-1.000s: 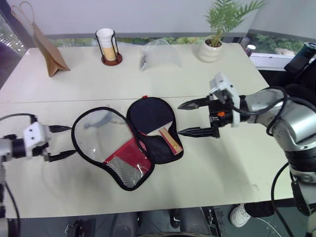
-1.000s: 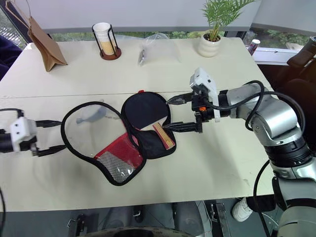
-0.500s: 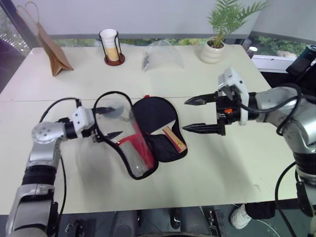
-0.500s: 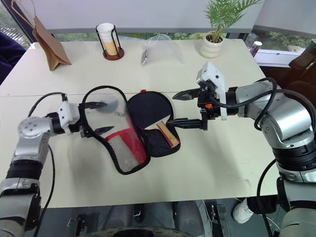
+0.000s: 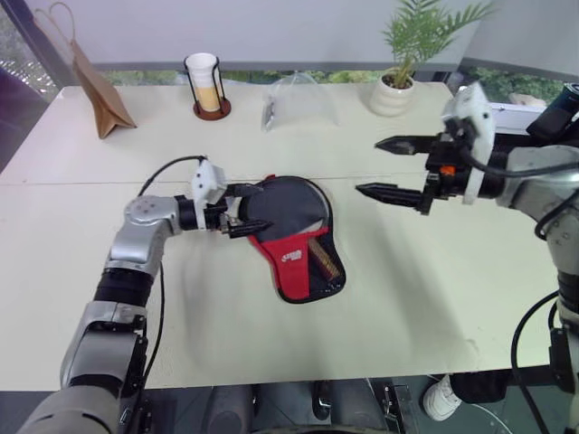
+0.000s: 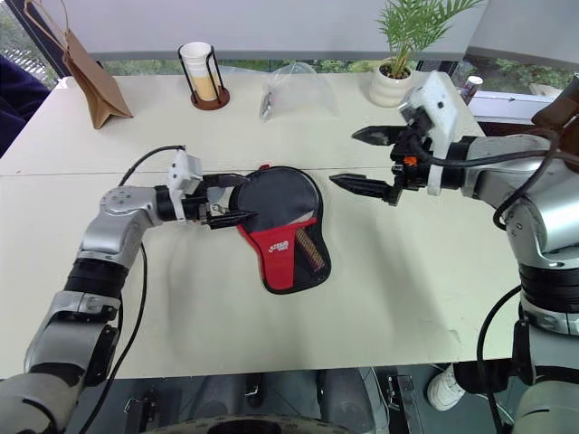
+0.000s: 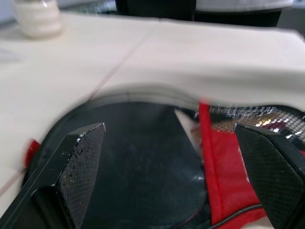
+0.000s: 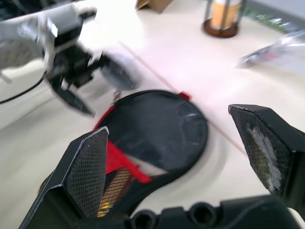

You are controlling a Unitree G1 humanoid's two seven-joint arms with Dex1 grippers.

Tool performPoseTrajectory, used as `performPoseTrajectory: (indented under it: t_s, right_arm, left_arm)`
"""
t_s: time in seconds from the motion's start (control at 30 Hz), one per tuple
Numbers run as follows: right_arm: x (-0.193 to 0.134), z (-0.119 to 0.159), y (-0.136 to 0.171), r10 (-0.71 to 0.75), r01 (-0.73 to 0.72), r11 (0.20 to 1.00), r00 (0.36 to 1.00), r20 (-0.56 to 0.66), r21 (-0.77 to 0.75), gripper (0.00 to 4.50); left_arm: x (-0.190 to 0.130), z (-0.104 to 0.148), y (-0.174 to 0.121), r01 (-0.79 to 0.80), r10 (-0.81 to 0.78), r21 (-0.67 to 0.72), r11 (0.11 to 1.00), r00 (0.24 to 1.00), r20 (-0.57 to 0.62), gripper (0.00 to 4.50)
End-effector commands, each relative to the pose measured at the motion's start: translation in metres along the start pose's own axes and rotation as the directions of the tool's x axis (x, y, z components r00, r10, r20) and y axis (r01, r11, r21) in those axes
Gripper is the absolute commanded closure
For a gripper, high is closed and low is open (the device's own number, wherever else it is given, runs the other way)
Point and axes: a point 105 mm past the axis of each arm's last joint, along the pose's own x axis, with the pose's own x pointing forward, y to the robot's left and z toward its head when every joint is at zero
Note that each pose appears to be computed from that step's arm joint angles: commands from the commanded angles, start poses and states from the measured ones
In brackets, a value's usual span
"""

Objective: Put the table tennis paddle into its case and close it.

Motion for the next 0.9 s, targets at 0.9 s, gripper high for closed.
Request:
performPoseTrajectory:
  t_s: [0.9]
  right_arm:
    - [0.054,-0.112,0.069,0.364,-0.122,0.790,0.882,-0.300,0.601,0.08]
  left_arm:
    - [-0.132,0.042,0.002,-0.373,0.374,0.029,0.927,0.926,-0.052,0.00]
